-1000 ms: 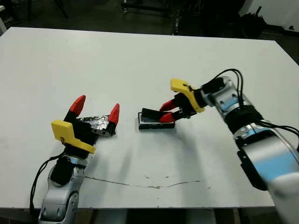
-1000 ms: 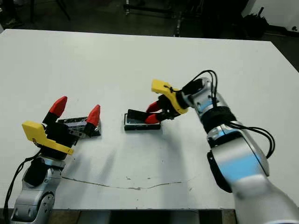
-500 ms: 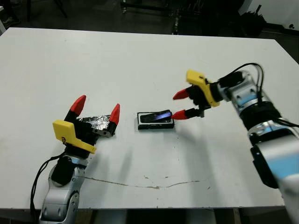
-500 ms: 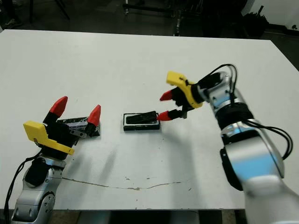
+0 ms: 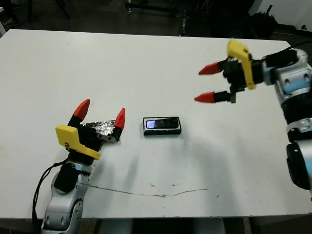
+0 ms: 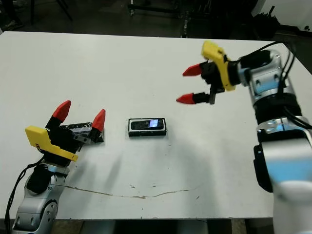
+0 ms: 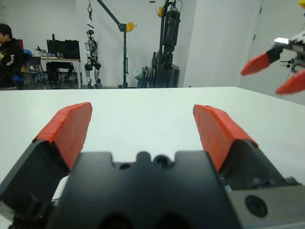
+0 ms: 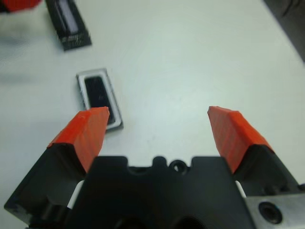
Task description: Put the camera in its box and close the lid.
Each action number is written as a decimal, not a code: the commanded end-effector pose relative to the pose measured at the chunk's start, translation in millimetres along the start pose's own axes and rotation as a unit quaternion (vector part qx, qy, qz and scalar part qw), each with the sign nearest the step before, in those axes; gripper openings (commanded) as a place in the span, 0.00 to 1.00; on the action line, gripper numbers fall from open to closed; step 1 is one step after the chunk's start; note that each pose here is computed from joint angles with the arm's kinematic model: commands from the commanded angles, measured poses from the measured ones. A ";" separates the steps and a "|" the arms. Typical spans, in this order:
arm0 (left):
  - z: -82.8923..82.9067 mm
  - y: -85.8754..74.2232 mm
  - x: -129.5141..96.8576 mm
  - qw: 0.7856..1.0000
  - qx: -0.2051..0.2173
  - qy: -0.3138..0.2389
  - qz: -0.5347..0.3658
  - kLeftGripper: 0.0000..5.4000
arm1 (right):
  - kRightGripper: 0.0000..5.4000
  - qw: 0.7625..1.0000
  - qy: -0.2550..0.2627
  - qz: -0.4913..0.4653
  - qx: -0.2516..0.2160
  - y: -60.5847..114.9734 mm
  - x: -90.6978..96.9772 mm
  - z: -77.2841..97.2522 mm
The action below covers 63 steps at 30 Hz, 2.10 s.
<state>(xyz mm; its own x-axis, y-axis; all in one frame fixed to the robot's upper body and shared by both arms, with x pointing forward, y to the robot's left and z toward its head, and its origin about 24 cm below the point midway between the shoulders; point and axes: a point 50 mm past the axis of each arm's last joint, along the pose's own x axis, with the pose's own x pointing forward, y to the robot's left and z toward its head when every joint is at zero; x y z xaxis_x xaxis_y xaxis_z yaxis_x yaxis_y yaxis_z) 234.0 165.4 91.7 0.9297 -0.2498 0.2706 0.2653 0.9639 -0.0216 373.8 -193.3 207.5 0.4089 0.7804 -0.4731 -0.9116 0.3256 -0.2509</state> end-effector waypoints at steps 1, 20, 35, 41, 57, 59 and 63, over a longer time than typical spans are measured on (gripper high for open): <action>-2.6 0.4 -1.2 1.000 0.001 0.010 0.000 1.00 | 0.97 0.997 -0.029 -0.065 0.008 6.9 3.5 -7.8; -3.2 -0.6 -3.8 1.000 0.003 0.013 -0.001 1.00 | 0.50 0.972 -0.102 -0.208 0.033 101.3 88.1 -41.6; -3.2 -2.7 -5.6 1.000 0.002 0.016 0.003 1.00 | 0.09 0.984 0.031 -0.176 0.017 135.1 115.9 -99.3; -3.3 -2.1 -5.4 1.000 -0.003 0.014 0.003 1.00 | 0.00 0.983 0.068 -0.168 0.020 140.6 110.9 -124.2; 20.6 15.0 -1.0 0.996 0.083 -0.013 -0.024 1.00 | 0.00 0.951 -0.133 -0.267 0.083 125.9 31.5 -70.4; 30.4 25.2 2.2 0.991 0.124 -0.024 -0.035 1.00 | 0.00 0.933 -0.179 -0.299 0.094 125.8 10.3 -56.5; 50.6 47.7 10.7 0.982 0.175 -0.037 -0.053 1.00 | 0.00 0.905 -0.222 -0.353 0.089 131.2 -27.4 -47.6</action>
<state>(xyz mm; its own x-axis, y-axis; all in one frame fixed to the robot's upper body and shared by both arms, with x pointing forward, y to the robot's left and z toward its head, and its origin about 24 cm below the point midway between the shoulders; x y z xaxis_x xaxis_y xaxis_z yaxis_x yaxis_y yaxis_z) 240.2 205.5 136.1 0.8813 -0.3421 0.3258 0.2421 0.9193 0.3103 252.2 -187.6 147.3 0.8495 0.5043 0.1551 -0.4699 0.8569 -0.2119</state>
